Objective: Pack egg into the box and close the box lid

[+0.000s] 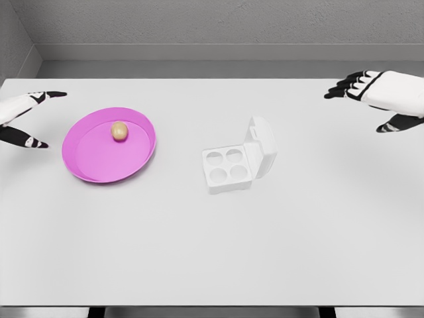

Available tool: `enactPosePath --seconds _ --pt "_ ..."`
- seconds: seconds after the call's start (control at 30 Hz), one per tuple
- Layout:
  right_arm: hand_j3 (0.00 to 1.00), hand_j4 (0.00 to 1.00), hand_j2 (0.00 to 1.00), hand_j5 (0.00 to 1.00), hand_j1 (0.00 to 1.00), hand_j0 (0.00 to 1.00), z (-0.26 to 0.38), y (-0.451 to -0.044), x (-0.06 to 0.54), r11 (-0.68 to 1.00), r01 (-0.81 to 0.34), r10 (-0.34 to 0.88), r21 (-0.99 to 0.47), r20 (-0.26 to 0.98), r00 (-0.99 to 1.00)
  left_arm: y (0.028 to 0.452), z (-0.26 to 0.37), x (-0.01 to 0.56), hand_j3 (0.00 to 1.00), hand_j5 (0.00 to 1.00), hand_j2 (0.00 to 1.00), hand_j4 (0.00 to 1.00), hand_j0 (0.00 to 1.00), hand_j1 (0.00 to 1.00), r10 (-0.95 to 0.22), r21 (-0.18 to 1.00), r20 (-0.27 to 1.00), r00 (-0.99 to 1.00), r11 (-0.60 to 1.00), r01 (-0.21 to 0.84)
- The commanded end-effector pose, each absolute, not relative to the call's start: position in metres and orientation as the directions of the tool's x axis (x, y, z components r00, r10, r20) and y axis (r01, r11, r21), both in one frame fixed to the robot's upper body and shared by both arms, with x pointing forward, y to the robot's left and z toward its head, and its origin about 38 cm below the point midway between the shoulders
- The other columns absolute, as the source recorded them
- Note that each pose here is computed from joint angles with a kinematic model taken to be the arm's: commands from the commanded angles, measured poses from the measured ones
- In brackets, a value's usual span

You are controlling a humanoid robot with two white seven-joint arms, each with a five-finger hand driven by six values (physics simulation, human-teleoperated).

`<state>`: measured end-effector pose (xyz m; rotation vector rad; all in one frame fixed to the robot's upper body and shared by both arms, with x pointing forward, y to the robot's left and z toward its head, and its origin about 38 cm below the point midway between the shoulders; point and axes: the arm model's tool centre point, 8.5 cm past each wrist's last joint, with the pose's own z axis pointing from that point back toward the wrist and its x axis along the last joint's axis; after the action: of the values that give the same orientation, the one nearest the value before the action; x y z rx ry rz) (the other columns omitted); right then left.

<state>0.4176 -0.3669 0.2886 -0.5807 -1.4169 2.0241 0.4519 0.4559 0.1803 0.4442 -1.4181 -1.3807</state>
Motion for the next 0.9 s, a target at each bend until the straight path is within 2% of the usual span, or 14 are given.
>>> enactPosePath --seconds 0.0,0.07,0.13,0.2,0.23,0.33,0.43,0.47,0.63,0.87 --pt "1.0 1.0 1.0 1.0 1.0 1.0 0.286 -0.363 0.418 -0.253 -0.221 0.681 -0.942 -0.011 -0.732 0.458 0.182 0.451 1.0 1.0 1.0 1.0 1.0 1.0 -0.832 0.883 0.413 -0.37 0.266 0.388" --pt "1.0 1.0 1.0 1.0 1.0 1.0 0.288 -0.362 0.418 -0.251 -0.216 0.68 -0.944 -0.013 -0.733 0.459 0.19 0.455 1.0 1.0 1.0 1.0 1.0 1.0 -0.835 0.889 0.402 -0.376 0.258 0.378" --pt "1.0 1.0 1.0 1.0 1.0 1.0 0.284 -0.361 0.416 -0.257 -0.223 0.674 -0.94 -0.01 -0.738 0.427 0.201 0.476 1.0 1.0 1.0 1.0 1.0 1.0 -0.842 0.881 0.284 -0.458 0.041 0.472" --pt "1.0 1.0 1.0 1.0 1.0 1.0 0.258 -0.353 0.413 -0.284 -0.285 0.658 -0.915 0.03 -0.753 0.404 0.198 0.486 1.0 1.0 1.0 1.0 1.0 1.0 -0.826 0.855 0.242 -0.509 -0.067 0.514" --pt "1.0 1.0 1.0 1.0 1.0 1.0 0.251 -0.353 0.412 -0.284 -0.302 0.658 -0.91 0.044 -0.752 0.389 0.199 0.493 1.0 1.0 1.0 1.0 1.0 1.0 -0.811 0.853 0.232 -0.538 -0.096 0.513" --pt "1.0 1.0 1.0 1.0 1.0 1.0 0.24 -0.35 0.41 -0.3 -0.323 0.651 -0.898 0.055 -0.757 0.378 0.211 0.5 1.0 1.0 1.0 1.0 1.0 1.0 -0.799 0.841 0.174 -0.576 -0.183 0.509" --pt "1.0 1.0 1.0 1.0 1.0 1.0 0.228 -0.345 0.406 -0.321 -0.347 0.638 -0.881 0.069 -0.767 0.363 0.218 0.507 1.0 1.0 1.0 1.0 1.0 1.0 -0.781 0.843 0.17 -0.6 -0.2 0.499" --pt "1.0 1.0 1.0 1.0 1.0 1.0 0.227 -0.344 0.406 -0.327 -0.345 0.635 -0.88 0.066 -0.77 0.342 0.212 0.51 1.0 1.0 1.0 1.0 1.0 1.0 -0.759 0.84 0.175 -0.627 -0.216 0.497" --pt "1.0 1.0 1.0 1.0 1.0 1.0 0.228 -0.338 0.403 -0.336 -0.335 0.62 -0.88 0.061 -0.782 0.322 0.208 0.515 1.0 1.0 1.0 1.0 1.0 1.0 -0.737 0.843 0.188 -0.649 -0.218 0.491" --pt "1.0 1.0 1.0 1.0 1.0 1.0 0.23 -0.338 0.403 -0.333 -0.33 0.619 -0.883 0.059 -0.783 0.32 0.201 0.513 0.99 0.99 0.99 0.99 0.99 0.99 -0.735 0.838 0.196 -0.649 -0.219 0.5"
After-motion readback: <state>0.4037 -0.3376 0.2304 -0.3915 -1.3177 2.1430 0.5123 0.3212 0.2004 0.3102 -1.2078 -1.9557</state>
